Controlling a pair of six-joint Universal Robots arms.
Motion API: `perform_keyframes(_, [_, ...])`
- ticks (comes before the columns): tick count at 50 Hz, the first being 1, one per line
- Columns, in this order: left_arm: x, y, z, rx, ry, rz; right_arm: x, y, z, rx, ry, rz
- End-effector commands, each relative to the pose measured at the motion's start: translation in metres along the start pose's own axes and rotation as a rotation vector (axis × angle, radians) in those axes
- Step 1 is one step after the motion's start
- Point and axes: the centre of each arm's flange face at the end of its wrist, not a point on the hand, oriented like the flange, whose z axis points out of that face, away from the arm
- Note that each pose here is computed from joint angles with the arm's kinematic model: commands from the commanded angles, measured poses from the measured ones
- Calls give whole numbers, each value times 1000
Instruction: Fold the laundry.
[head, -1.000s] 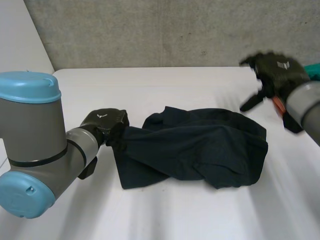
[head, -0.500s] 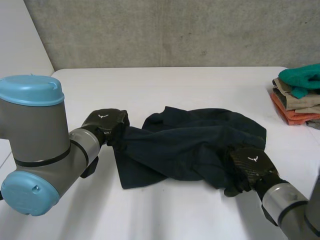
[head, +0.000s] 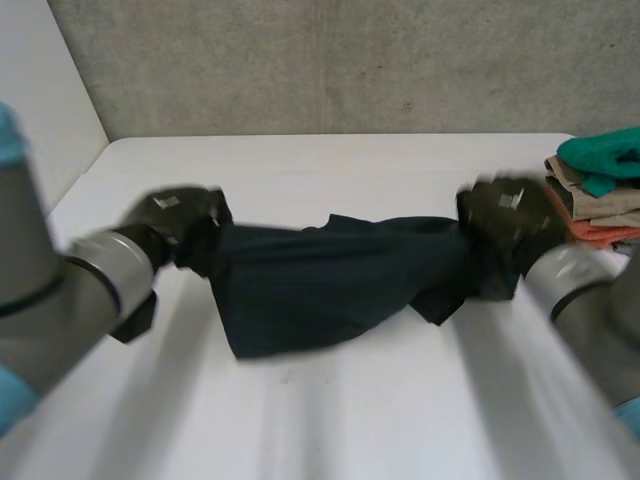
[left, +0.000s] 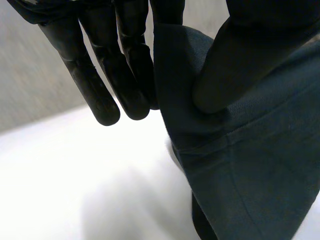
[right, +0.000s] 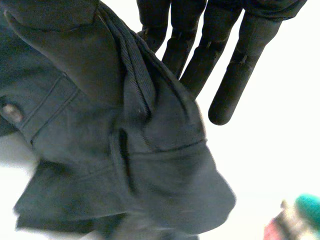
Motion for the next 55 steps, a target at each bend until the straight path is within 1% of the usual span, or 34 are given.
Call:
perform_keyframes(1, [-7, -70, -58, 263, -14, 7, 41, -104, -33, 67, -67, -168])
perform_keyframes(5, [-8, -87, -79, 320, -16, 23, 50, -124, -32, 36, -139, -182])
perform_keyframes(8, [-8, -85, -79, 294, -24, 36, 46, -129, -25, 35, -183, -198])
perform_keyframes(10, [-9, -76, -70, 243, -35, 53, 39, -123, -14, 10, -210, -223])
perform_keyframes(12, [-9, -67, -59, 195, -41, 66, 35, -115, -5, -18, -221, -244])
perform_keyframes(16, [-14, -40, -26, 71, -72, 104, 12, -83, 17, -103, -280, -309])
perform_keyframes(17, [-16, -29, -11, 28, -83, 112, 3, -70, 26, -127, -297, -337])
perform_keyframes(20, [-19, -21, 14, 12, -101, 120, -9, -52, 42, -142, -291, -373])
perform_keyframes(21, [-21, -20, 31, 37, -106, 117, -16, -45, 54, -128, -258, -384])
perform_keyframes(22, [-22, -21, 39, 57, -105, 115, -18, -44, 61, -109, -227, -388])
perform_keyframes(24, [-25, -30, 54, 127, -108, 109, -19, -48, 77, -38, -145, -391])
perform_keyframes(25, [-30, -46, 66, 226, -118, 106, -15, -60, 92, 67, -39, -383])
perform_keyframes(27, [-36, -66, 75, 343, -127, 100, -8, -80, 104, 200, 78, -362])
perform_keyframes(28, [-40, -90, 77, 474, -135, 90, 1, -103, 112, 352, 195, -337])
perform_keyframes(31, [-47, -128, 73, 680, -137, 64, 17, -144, 113, 612, 342, -293])
perform_keyframes(32, [-48, -151, 65, 805, -129, 45, 22, -166, 108, 769, 407, -267])
perform_keyframes(35, [-49, -176, 52, 946, -111, 31, 25, -188, 99, 960, 448, -251])
perform_keyframes(36, [-47, -182, 46, 978, -98, 32, 23, -191, 97, 1007, 434, -252])
perform_keyframes(39, [-42, -180, 41, 954, -67, 49, 14, -186, 100, 1002, 359, -254])
perform_keyframes(40, [-39, -174, 41, 915, -38, 62, 6, -179, 103, 983, 292, -249])
perform_keyframes(43, [-37, -158, 43, 836, -14, 69, 0, -164, 109, 929, 210, -238])
perform_keyframes(44, [-37, -146, 44, 784, -12, 68, -1, -152, 115, 885, 171, -230])
perform_keyframes(46, [-41, -132, 46, 732, -28, 62, 1, -140, 120, 842, 153, -223])
perform_keyframes(47, [-45, -117, 48, 682, -50, 52, 2, -132, 124, 815, 139, -219])
perform_keyframes(48, [-46, -109, 49, 658, -57, 47, 2, -117, 129, 763, 117, -212])
perform_keyframes(50, [-47, -91, 52, 600, -64, 39, -3, -99, 133, 709, 80, -210])
perform_keyframes(51, [-45, -73, 54, 543, -65, 35, -5, -89, 135, 677, 60, -210])
perform_keyframes(52, [-44, -61, 55, 506, -64, 35, -9, -70, 138, 622, 17, -210])
perform_keyframes(54, [-39, -38, 57, 431, -54, 41, -16, -48, 138, 562, -35, -208])
perform_keyframes(55, [-34, -14, 58, 359, -43, 56, -25, -26, 137, 502, -93, -208])
